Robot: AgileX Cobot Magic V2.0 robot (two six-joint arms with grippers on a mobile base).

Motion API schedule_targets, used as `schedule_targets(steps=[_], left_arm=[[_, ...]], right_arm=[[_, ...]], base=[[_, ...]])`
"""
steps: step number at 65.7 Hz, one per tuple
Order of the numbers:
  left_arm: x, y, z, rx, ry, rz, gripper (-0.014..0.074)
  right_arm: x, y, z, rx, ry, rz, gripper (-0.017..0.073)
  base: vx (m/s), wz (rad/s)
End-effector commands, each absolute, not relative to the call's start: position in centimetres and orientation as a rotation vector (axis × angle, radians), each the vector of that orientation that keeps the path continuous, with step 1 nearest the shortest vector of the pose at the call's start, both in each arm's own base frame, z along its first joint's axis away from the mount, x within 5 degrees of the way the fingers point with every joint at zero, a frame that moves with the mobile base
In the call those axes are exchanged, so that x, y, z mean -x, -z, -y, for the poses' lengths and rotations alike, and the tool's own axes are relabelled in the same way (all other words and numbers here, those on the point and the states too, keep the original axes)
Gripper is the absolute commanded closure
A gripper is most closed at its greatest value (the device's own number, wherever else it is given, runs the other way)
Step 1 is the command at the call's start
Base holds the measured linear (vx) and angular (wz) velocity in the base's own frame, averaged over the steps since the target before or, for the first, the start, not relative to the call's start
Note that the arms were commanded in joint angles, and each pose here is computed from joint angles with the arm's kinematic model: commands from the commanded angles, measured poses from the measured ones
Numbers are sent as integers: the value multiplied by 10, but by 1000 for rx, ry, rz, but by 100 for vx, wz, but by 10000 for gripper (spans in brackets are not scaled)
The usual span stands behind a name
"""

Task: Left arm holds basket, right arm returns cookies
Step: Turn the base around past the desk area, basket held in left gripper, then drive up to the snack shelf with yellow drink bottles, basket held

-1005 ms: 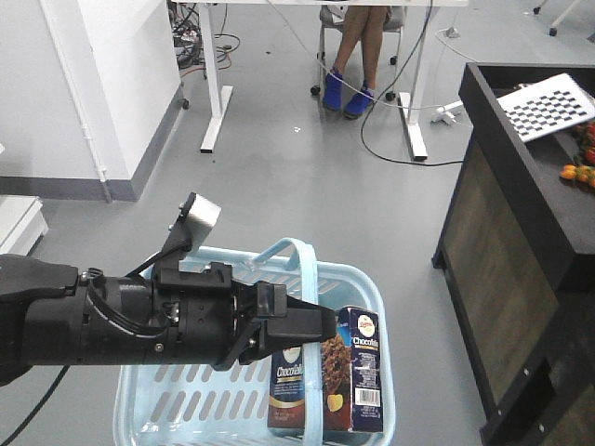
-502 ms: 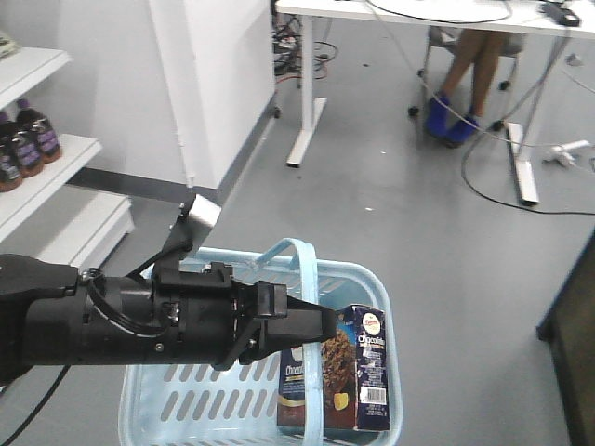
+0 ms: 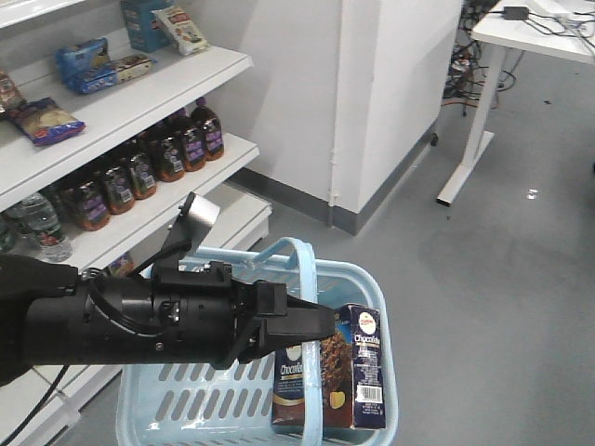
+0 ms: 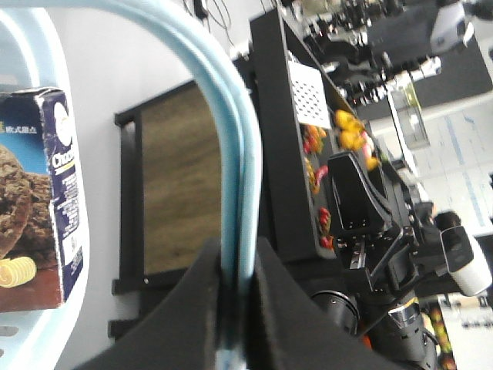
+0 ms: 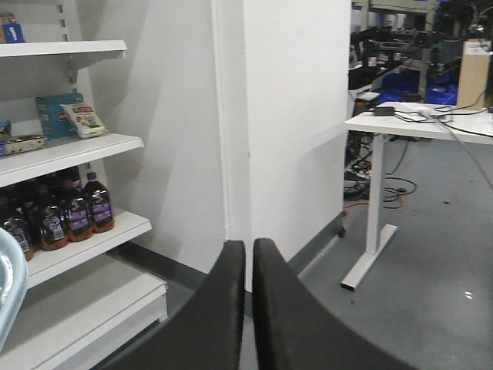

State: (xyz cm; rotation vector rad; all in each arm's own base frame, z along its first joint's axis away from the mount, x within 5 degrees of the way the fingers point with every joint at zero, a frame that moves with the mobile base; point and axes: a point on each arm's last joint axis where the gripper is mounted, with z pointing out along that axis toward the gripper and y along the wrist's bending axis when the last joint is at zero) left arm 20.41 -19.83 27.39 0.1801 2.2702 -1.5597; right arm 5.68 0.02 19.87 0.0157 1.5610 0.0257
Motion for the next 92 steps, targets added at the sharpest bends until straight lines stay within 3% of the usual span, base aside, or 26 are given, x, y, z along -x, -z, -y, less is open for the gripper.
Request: schedule_targets(steps=[1,92], left_arm=[[-200,-304,200,-164,1703,-2136,596],[-200,-304,200,-164,1703,-2136,596]], right_arm=[[-56,-200,-1,1,-17,-1497,569],[-56,-200,-1,1,-17,-1497,569]], base=[[28,48],[19,63]])
